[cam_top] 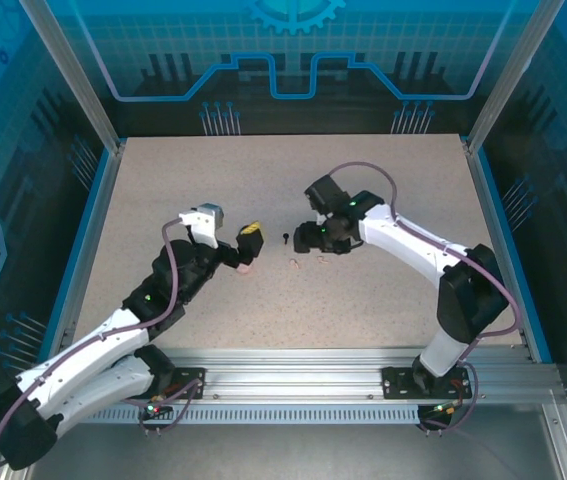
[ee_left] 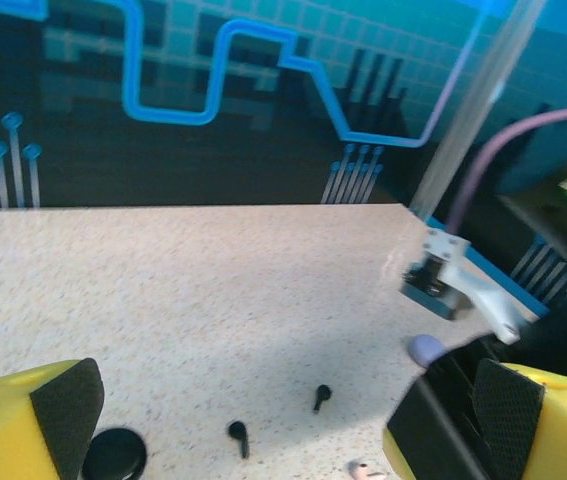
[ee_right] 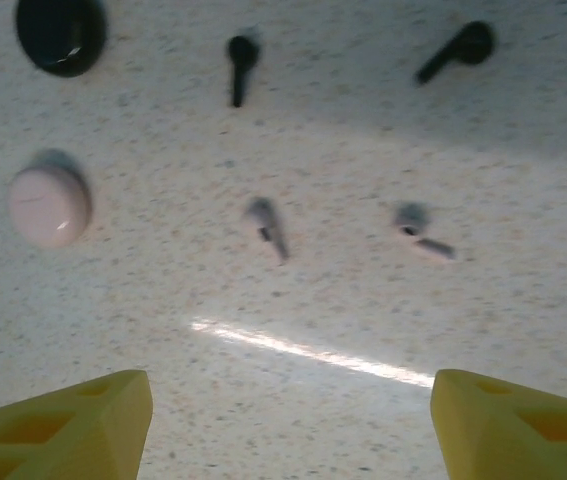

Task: Insert wireless bluetooth earbuds into charging case

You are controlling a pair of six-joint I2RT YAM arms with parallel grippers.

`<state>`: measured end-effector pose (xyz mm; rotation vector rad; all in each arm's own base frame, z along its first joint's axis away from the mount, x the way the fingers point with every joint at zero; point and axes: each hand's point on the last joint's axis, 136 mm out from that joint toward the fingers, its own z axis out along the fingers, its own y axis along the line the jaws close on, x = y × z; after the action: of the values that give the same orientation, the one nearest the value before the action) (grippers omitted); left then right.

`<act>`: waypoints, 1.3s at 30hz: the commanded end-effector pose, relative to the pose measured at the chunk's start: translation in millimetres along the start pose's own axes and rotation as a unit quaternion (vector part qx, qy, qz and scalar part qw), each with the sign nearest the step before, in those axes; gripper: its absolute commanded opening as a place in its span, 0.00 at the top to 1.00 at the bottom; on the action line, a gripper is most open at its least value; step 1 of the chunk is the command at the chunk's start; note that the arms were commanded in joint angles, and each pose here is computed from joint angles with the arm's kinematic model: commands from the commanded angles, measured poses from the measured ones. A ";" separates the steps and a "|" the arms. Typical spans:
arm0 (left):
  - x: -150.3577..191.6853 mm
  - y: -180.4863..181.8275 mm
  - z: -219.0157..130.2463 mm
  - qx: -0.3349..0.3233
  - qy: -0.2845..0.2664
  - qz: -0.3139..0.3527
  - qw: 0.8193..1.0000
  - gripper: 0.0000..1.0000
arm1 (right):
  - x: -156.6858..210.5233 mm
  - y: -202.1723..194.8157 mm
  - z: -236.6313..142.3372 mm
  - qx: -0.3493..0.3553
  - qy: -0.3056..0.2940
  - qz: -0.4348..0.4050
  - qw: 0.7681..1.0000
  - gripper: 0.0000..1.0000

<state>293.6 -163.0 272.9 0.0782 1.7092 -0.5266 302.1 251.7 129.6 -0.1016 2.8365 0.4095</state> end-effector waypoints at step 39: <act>35.0 184.0 -10.4 -0.239 0.091 -0.291 0.922 0.01 | 14.3 130.2 160.0 0.135 0.050 -0.078 0.987 0.29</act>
<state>344.2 -0.3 189.8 -0.7703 1.9889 -0.4928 323.3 426.6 20.3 -0.3028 2.9023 0.0564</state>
